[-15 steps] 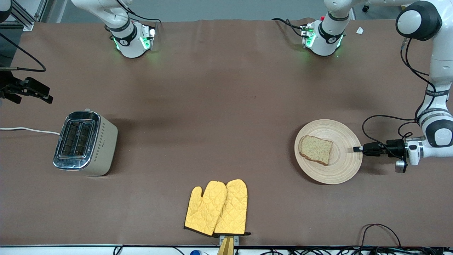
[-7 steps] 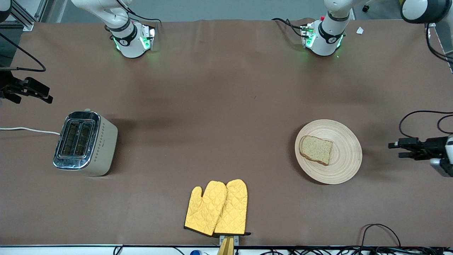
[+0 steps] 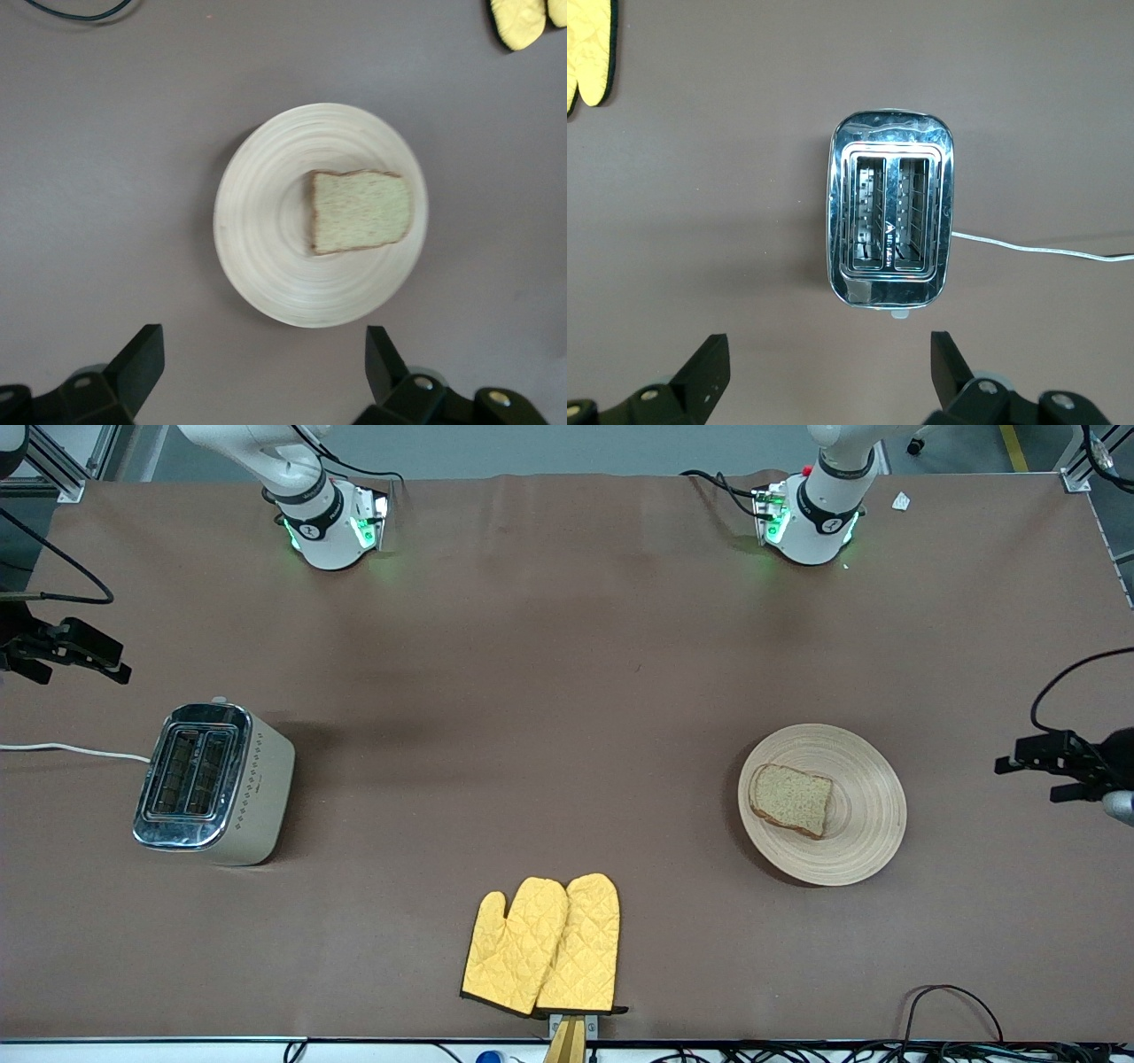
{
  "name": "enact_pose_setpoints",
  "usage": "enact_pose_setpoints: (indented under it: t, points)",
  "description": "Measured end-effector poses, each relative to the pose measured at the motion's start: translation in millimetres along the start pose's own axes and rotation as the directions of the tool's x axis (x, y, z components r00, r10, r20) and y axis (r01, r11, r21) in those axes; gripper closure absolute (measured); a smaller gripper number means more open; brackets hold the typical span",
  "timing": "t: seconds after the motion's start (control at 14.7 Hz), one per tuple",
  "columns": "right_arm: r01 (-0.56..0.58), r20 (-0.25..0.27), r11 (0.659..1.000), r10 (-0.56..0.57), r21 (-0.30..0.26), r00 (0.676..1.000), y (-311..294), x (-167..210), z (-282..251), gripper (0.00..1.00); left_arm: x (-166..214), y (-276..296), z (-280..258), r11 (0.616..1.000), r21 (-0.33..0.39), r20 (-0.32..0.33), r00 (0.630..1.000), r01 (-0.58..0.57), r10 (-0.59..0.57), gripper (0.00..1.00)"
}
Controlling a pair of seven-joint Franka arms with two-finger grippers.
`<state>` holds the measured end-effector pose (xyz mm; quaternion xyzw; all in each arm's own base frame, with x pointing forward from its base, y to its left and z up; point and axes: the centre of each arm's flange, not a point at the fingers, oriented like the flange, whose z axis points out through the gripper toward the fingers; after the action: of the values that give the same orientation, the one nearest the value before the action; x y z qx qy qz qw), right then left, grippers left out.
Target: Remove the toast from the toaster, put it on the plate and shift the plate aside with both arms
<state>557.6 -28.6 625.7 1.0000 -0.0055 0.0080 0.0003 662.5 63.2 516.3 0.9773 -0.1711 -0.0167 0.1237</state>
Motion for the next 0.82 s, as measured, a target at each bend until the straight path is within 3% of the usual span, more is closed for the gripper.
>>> enact_pose_setpoints:
  t: [0.48, 0.82]
  points:
    - [-0.003, 0.000, 1.000, 0.003, 0.000, 1.000, 1.5, -0.1, -0.1, 0.00, 6.7, 142.5, -37.2, 0.975, 0.183, 0.029, 0.990, 0.128, -0.136, 0.00]
    - [-0.004, 0.000, 1.000, 0.004, 0.000, 1.000, 2.0, -0.1, -0.1, 0.00, -6.1, 189.5, -50.3, 0.963, 0.221, 0.030, 0.986, 0.152, -0.163, 0.00]
